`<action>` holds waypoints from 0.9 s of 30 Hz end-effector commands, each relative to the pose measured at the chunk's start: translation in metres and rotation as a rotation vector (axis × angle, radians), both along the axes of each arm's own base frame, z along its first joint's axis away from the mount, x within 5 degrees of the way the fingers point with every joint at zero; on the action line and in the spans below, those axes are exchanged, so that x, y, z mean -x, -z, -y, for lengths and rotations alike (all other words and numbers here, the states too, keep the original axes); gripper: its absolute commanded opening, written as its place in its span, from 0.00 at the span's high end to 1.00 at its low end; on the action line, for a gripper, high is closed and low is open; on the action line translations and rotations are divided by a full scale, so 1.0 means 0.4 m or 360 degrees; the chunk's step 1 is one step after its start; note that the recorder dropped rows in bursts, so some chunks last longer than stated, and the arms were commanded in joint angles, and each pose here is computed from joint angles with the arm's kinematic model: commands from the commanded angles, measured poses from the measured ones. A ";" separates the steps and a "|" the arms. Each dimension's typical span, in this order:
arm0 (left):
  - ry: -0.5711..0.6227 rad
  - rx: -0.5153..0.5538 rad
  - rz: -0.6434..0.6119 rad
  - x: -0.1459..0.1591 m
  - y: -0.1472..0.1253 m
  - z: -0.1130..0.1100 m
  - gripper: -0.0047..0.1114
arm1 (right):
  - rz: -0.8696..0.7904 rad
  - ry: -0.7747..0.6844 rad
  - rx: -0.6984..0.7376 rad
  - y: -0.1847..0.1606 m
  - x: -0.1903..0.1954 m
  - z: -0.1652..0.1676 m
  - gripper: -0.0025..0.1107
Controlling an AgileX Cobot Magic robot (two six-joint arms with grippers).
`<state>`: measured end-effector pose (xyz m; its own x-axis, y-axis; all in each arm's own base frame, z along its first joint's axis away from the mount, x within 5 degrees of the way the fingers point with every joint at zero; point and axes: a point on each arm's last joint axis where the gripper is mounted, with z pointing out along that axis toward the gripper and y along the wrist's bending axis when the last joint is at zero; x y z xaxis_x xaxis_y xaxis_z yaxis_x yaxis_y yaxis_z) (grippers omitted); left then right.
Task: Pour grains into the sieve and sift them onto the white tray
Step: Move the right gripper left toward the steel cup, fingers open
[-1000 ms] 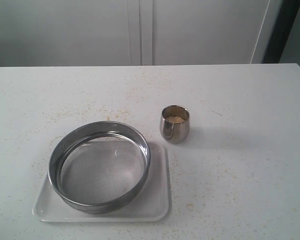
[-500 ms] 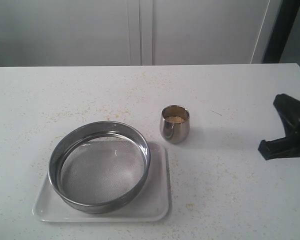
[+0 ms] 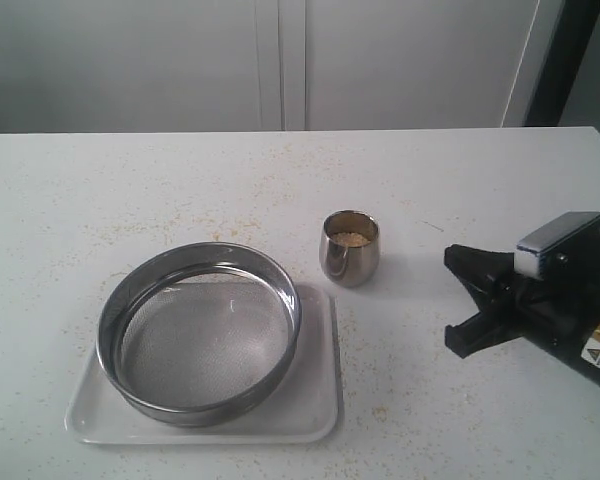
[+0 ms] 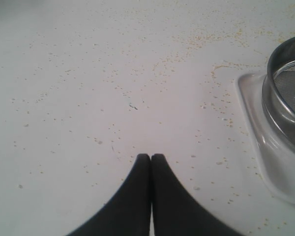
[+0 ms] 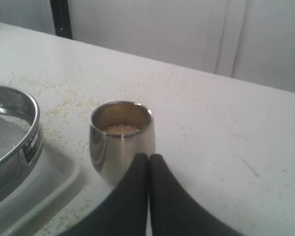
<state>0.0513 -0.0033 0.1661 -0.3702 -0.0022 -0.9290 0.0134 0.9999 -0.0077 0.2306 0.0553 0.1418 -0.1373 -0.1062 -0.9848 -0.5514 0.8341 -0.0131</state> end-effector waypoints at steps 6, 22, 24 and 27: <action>-0.0008 0.0029 0.0000 0.000 0.003 0.001 0.96 | -0.0141 -0.0275 0.0055 0.112 -0.076 -0.032 0.57; -0.0008 0.0029 0.0000 0.000 0.003 0.001 0.96 | -0.0088 -0.0410 0.0015 0.141 -0.181 -0.052 0.25; -0.0008 0.0029 0.0000 0.000 0.003 0.001 0.96 | -0.0072 -0.0409 0.0016 0.138 -0.187 -0.052 0.25; -0.0008 0.0029 0.0000 0.000 0.003 0.001 0.96 | -0.0043 -0.0411 0.0014 0.131 -0.201 -0.053 0.25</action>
